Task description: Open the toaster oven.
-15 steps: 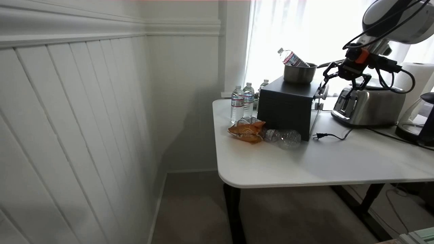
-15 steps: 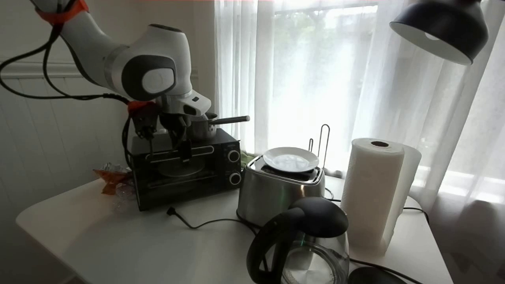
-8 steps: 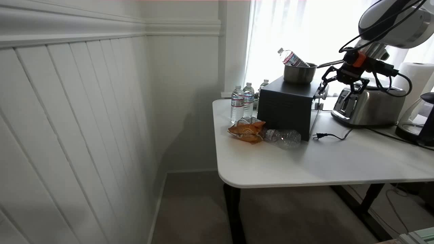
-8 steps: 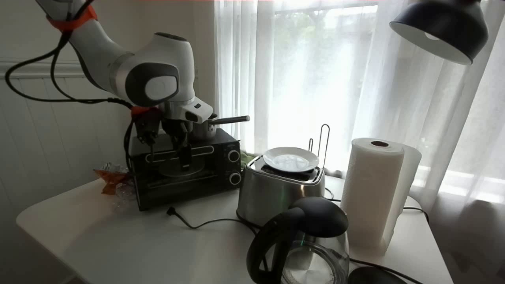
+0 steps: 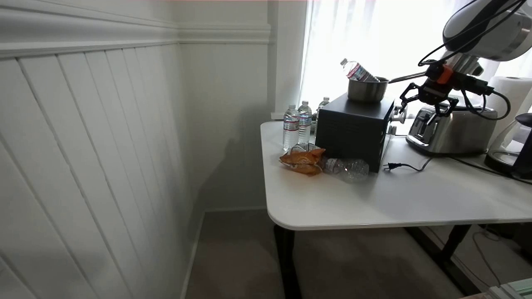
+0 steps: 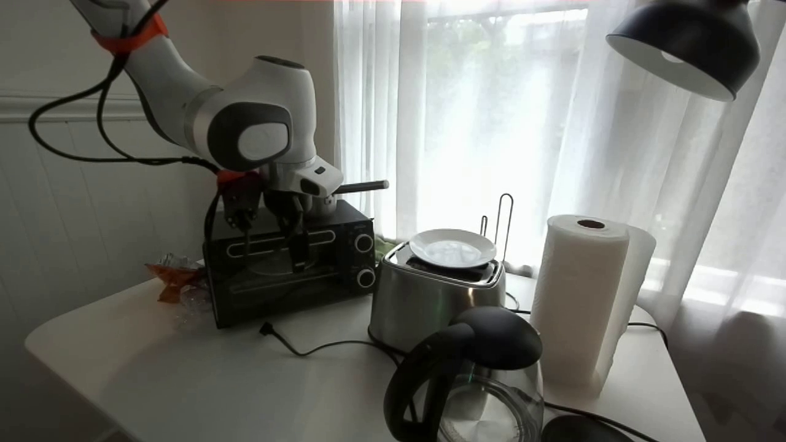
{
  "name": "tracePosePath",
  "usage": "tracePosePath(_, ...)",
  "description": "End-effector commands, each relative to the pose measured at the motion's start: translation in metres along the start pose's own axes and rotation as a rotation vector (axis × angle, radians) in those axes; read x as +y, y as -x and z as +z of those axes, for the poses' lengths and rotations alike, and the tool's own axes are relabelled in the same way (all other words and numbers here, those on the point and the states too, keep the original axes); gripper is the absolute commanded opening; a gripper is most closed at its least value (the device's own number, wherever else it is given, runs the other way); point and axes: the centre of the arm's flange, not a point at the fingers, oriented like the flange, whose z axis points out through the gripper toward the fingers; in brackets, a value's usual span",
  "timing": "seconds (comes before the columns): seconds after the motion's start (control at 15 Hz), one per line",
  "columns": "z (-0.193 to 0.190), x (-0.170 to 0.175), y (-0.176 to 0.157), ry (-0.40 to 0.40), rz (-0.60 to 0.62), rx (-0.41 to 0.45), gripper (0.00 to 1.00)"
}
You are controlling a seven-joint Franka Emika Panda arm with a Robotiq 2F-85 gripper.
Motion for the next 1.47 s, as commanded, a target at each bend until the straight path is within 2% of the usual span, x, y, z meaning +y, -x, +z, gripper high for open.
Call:
tracePosePath(0.0,-0.011,0.024,-0.008,0.011,0.028,-0.035,1.00)
tracePosePath(0.47,0.003,0.079,-0.027,0.060,0.048,-0.167,1.00)
tracePosePath(0.87,0.013,0.122,-0.040,0.072,0.067,-0.224,1.00)
tracePosePath(1.13,0.000,0.116,-0.037,0.073,0.027,-0.215,1.00)
tracePosePath(1.4,-0.018,0.089,-0.013,0.138,-0.077,-0.177,1.00)
